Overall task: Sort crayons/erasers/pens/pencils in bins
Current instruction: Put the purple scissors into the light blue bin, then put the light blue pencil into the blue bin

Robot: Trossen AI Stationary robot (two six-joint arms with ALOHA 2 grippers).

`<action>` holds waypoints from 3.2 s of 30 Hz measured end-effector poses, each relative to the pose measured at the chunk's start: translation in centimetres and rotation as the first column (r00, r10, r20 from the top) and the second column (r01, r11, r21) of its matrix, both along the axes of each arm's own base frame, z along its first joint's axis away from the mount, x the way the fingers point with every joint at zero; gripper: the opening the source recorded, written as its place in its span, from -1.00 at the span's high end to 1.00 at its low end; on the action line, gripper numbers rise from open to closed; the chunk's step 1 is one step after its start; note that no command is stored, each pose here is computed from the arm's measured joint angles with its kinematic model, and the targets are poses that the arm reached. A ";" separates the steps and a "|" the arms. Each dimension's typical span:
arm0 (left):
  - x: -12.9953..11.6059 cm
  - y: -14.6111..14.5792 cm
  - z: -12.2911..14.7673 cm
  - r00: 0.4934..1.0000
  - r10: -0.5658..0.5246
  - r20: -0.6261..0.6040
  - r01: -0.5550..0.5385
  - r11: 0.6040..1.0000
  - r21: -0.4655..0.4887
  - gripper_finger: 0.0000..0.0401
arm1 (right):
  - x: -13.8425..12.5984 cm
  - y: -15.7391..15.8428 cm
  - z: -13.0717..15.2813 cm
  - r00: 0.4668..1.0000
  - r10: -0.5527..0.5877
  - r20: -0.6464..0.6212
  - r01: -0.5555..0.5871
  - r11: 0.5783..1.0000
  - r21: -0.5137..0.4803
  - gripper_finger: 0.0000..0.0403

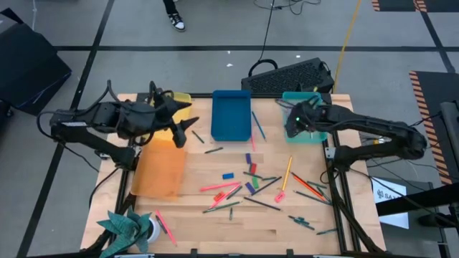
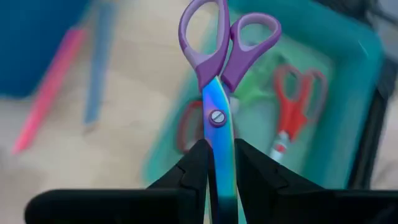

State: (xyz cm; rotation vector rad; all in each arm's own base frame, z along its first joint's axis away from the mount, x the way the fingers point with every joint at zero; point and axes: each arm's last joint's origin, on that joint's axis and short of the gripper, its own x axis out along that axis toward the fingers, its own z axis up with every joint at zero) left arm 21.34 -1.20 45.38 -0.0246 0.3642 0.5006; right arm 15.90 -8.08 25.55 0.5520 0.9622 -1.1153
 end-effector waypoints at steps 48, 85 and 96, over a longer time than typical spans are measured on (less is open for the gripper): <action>0.0 -0.6 -0.2 0.993 -0.111 -0.035 0.111 0.994 -0.014 -0.25 | 13.8 -3.5 -7.0 0.978 0.208 0.035 -0.209 0.929 0.307 0.31; -0.2 -0.7 -0.5 0.990 -0.121 -0.073 0.121 0.993 -0.006 -0.25 | 14.4 -5.0 -12.0 0.996 0.083 -0.045 -0.061 0.931 0.360 0.93; -0.3 -0.7 -0.6 0.989 -0.121 -0.089 0.121 0.993 -0.006 -0.25 | 12.4 -4.4 -4.2 0.989 0.000 0.146 -0.029 0.981 0.194 0.93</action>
